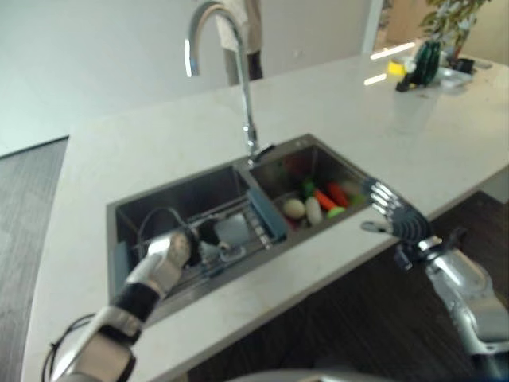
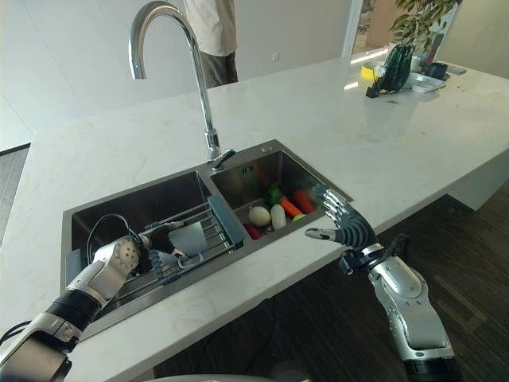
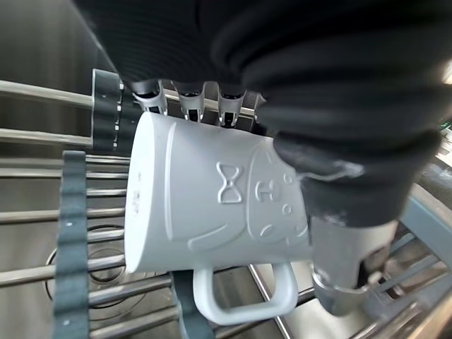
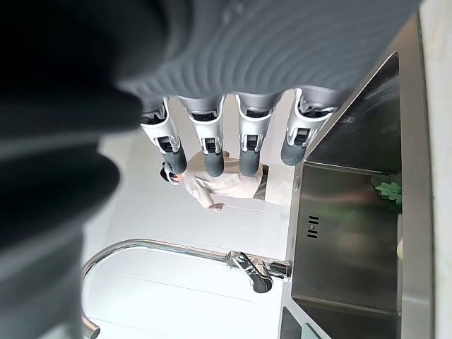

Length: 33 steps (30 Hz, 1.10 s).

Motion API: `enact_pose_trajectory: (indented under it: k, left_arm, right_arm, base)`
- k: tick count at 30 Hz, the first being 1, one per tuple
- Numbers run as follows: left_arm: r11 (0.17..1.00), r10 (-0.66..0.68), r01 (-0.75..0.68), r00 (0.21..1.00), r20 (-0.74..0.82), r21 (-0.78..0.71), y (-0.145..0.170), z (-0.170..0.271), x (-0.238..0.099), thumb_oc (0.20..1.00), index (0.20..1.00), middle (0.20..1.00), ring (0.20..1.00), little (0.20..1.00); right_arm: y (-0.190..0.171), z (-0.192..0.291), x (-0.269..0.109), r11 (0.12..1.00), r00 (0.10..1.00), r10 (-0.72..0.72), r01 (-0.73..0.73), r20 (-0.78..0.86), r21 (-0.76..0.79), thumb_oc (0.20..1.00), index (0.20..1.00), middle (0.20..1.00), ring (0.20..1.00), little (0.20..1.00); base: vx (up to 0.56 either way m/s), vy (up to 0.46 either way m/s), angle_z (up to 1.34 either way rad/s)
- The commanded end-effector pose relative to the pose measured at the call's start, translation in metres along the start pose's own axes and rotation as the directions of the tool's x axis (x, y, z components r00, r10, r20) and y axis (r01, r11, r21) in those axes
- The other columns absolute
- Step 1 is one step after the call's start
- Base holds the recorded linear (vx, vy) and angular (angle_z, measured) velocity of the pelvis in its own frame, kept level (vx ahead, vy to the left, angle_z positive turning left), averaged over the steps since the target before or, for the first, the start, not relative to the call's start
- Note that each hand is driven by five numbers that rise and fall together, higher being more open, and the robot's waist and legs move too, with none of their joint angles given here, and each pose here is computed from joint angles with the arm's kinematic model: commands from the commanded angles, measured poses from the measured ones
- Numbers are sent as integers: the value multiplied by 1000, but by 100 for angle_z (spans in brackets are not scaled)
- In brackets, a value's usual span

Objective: Place the dishes in the dishwasher.

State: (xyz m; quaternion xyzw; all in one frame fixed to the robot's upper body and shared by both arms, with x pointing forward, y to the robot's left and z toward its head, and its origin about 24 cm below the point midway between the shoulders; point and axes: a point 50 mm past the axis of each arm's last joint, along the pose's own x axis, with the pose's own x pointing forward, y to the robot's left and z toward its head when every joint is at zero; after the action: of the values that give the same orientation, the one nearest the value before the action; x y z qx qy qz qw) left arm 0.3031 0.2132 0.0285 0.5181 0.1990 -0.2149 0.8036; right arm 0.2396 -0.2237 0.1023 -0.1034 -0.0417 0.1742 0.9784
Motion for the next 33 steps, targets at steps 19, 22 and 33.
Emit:
enact_pose_trajectory:
  k: [19,22,33]
  left_arm:
    - [991,69,-60,995,-76,121,8,-8,5,1000,1000,1000,1000,1000]
    - [991,65,-55,995,-78,122,6,-8,6,1000,1000,1000,1000,1000]
    - [993,58,-46,993,-104,112,-2,-14,9,1000,1000,1000,1000,1000]
  right_arm:
    - [0,23,2,995,995,56,-49,83,-86,1000,1000,1000,1000,1000]
    - [1,23,3,995,995,62,-55,82,-85,1000,1000,1000,1000,1000]
    - [3,22,3,994,994,75,-69,76,-85,1000,1000,1000,1000,1000]
  base:
    - [5,1,-2]
    - [0,0,0]
    - [0,0,0]
